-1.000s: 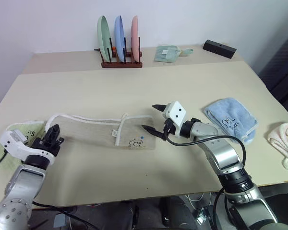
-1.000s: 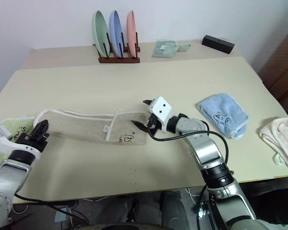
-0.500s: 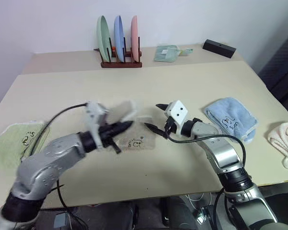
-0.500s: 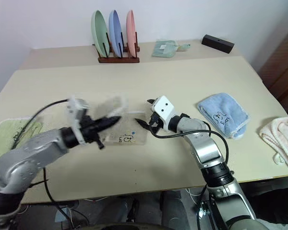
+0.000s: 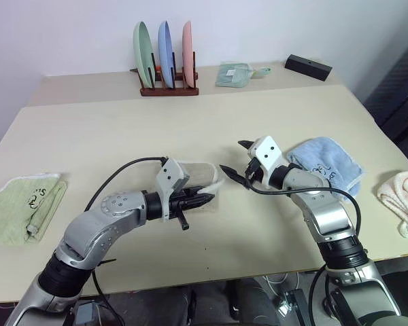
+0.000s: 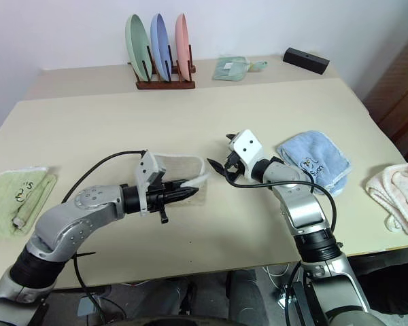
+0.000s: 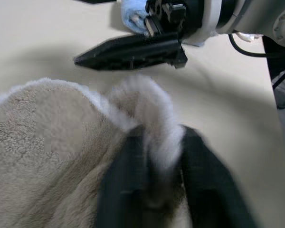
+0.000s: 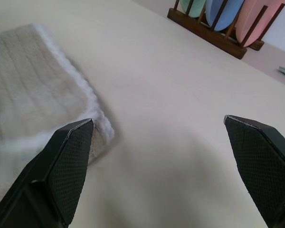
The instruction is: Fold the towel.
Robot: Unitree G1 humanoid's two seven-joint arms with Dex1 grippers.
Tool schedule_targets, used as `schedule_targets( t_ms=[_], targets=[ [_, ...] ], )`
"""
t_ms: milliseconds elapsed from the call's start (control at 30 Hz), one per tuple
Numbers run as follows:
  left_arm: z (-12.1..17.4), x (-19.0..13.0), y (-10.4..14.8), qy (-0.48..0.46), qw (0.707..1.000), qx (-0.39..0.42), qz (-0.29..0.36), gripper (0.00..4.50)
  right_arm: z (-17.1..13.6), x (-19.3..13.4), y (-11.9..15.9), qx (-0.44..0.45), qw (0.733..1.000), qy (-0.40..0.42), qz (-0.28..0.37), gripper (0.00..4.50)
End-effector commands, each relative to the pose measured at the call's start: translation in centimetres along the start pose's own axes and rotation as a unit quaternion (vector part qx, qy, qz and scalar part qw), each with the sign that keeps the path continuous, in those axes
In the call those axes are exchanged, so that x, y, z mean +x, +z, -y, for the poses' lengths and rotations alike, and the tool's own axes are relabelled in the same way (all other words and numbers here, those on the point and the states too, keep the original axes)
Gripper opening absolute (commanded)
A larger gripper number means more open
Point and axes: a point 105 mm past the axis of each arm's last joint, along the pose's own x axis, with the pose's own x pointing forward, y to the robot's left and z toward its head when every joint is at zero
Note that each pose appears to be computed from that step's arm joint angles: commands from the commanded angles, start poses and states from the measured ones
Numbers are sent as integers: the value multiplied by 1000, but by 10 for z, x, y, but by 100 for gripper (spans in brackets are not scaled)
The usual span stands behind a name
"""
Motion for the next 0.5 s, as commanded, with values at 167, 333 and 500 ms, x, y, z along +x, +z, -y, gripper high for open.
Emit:
schedule_targets(
  t_ms=[167, 333, 500],
  targets=[
    [-12, -47, 38, 60, 990, -50, 119, 345, 12, -5, 13, -25, 999, -8, 18, 425],
    [-56, -91, 35, 224, 963, -40, 143, 262, 0, -8, 25, -6, 998, 42, 39, 215],
    [-74, -83, 20, 277, 955, -7, 101, 17, -30, 0, 42, 44, 990, 113, 71, 0]
  ],
)
